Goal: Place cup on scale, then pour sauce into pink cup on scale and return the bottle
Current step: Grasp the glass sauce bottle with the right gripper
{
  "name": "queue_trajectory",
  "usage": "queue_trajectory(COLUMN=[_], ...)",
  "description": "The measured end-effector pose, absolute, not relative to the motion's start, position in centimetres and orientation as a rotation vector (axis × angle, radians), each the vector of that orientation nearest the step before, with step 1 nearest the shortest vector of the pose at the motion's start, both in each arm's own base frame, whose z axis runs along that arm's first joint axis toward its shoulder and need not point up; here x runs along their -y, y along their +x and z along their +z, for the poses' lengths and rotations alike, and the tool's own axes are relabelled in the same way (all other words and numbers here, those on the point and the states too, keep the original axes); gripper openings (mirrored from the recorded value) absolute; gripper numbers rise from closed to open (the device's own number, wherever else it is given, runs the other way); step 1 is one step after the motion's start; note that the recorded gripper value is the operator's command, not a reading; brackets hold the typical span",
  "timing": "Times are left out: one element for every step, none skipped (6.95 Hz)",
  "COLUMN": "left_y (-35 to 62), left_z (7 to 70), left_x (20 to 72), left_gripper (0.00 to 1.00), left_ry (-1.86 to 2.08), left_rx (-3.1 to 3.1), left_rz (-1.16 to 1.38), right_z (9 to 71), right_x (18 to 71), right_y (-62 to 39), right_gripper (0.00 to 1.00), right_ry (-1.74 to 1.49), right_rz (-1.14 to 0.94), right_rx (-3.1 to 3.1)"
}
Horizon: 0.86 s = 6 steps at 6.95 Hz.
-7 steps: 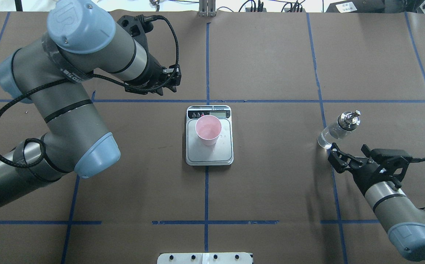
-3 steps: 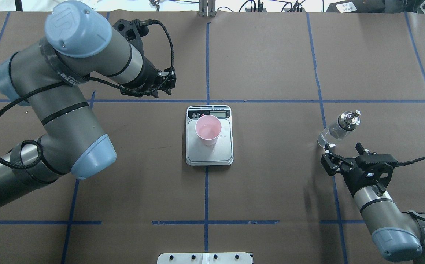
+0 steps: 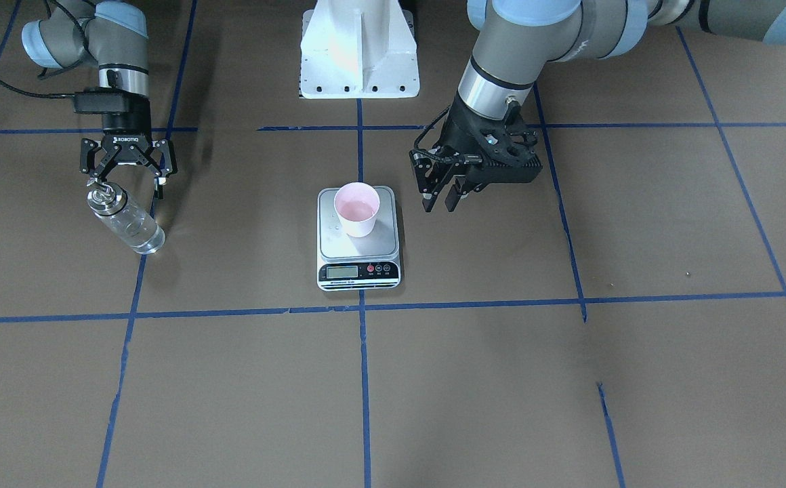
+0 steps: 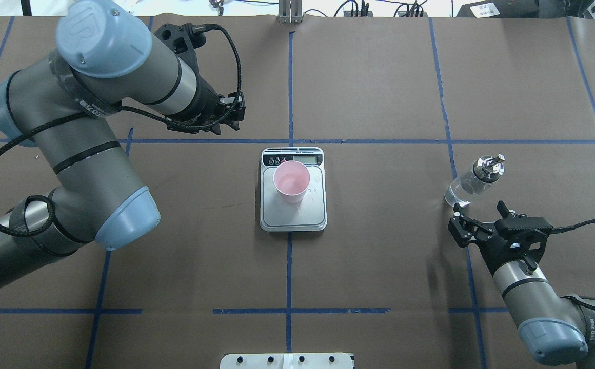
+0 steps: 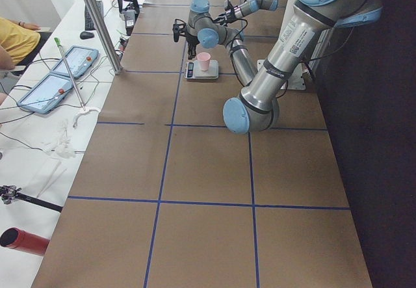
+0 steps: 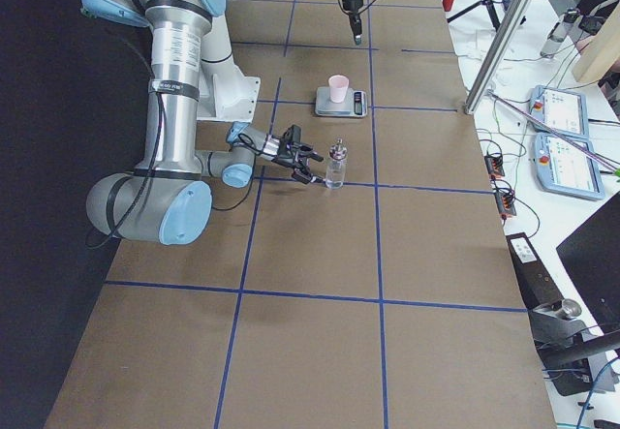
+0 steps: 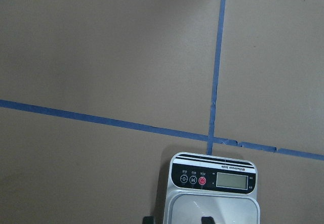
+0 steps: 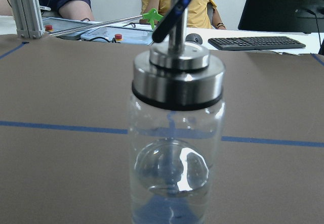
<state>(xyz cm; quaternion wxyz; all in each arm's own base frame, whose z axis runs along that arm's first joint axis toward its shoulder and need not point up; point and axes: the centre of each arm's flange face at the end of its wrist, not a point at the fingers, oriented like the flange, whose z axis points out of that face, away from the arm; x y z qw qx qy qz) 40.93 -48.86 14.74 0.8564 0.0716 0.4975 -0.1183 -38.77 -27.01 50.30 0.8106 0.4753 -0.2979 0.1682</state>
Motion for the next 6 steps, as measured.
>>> queue_trajectory(left_y=[40.8,40.7,40.6,40.6,40.6,40.6], left_z=[14.6,14.4,14.4,14.4,14.3,14.3], left_x=[48.8,48.7,48.6,48.6,48.6,48.7], left_gripper=[0.43,0.43,0.43,0.43,0.43,0.43], left_ry=[0.154,0.157,0.158,0.159,0.159,0.159], left_rx=[-1.049,-1.052,-1.053,-1.053,-1.053,-1.053], left_rz=[-0.248,-0.248,-0.248,-0.248,-0.248,-0.248], right_z=[50.4,50.4,50.2,49.5,49.2,49.2], right_x=[27.1,27.4,27.9,28.7,29.5,30.1], right_y=[-38.7,-38.5,-38.5,-39.3,-40.5,-41.0], right_gripper=[0.99,0.99,0.99,0.99,0.99,0.99], right_ry=[1.017,1.020,1.026,1.036,1.047,1.052], right_rz=[0.359,0.361,0.368,0.375,0.377,0.378], right_rx=[0.632,0.626,0.621,0.621,0.615,0.606])
